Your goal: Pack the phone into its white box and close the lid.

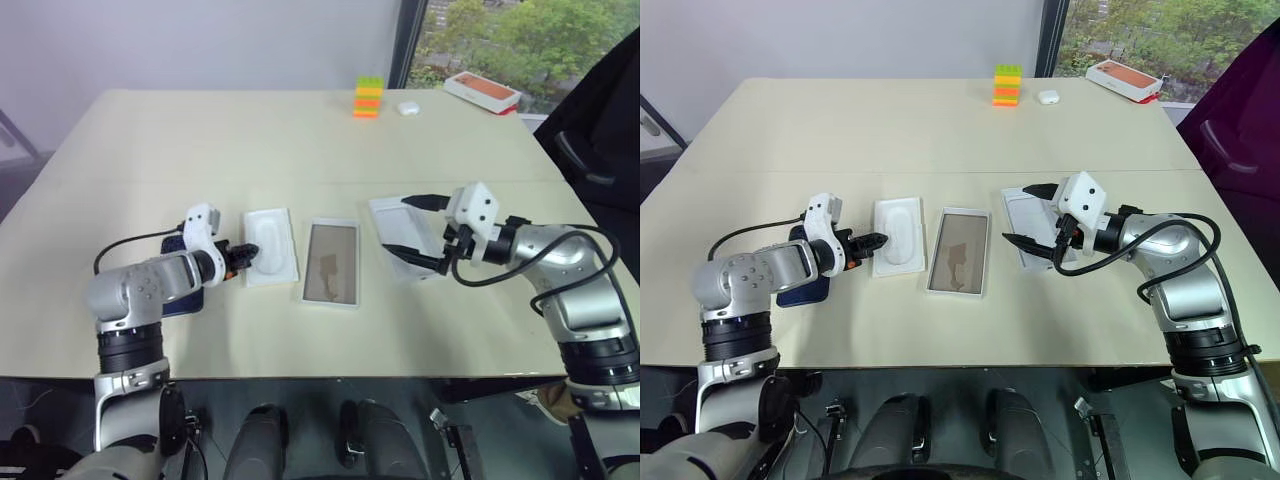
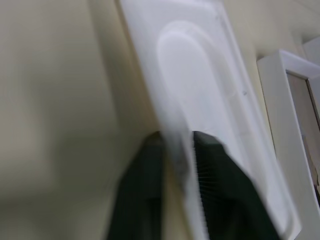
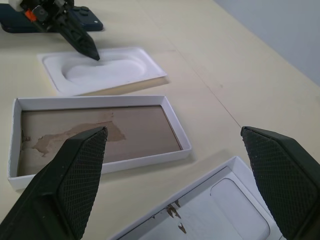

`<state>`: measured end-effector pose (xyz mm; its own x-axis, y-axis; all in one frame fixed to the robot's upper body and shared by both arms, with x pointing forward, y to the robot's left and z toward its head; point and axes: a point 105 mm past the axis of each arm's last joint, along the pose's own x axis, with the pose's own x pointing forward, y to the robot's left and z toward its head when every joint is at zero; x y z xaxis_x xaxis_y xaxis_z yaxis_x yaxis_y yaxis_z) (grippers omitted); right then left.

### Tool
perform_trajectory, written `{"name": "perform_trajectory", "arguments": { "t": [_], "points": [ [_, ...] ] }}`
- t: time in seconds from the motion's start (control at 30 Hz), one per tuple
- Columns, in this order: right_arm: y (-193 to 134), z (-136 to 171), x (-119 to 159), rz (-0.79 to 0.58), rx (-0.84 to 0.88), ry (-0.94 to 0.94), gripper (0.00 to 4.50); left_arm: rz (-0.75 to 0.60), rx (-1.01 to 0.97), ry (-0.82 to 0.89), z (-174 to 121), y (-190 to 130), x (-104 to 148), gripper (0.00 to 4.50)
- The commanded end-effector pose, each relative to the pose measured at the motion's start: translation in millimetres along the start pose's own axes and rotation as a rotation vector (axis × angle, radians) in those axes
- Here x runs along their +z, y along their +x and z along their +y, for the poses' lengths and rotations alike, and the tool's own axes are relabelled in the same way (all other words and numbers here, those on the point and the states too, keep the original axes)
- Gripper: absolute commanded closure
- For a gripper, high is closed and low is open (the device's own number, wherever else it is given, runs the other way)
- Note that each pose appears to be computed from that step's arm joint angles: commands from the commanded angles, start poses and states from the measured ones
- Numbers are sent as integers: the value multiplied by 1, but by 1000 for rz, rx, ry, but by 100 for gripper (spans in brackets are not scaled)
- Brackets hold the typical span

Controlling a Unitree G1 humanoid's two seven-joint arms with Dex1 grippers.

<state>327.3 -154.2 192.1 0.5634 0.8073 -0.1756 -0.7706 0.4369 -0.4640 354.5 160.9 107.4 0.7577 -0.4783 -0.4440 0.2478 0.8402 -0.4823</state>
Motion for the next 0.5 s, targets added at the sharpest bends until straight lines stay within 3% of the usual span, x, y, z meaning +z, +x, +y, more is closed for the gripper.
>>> {"name": "perform_trajectory", "arguments": {
  "t": [0.03,0.3,0.5],
  "points": [
    [1,-2,17,-44,-4,-62,0,60,21,-22,7,2,-15,448],
    [1,3,14,-43,12,-28,0,-54,-69,-122,1,-8,11,448],
    [9,37,15,-63,146,122,0,-104,-125,-137,-1,-26,28,448]
  ]
}}
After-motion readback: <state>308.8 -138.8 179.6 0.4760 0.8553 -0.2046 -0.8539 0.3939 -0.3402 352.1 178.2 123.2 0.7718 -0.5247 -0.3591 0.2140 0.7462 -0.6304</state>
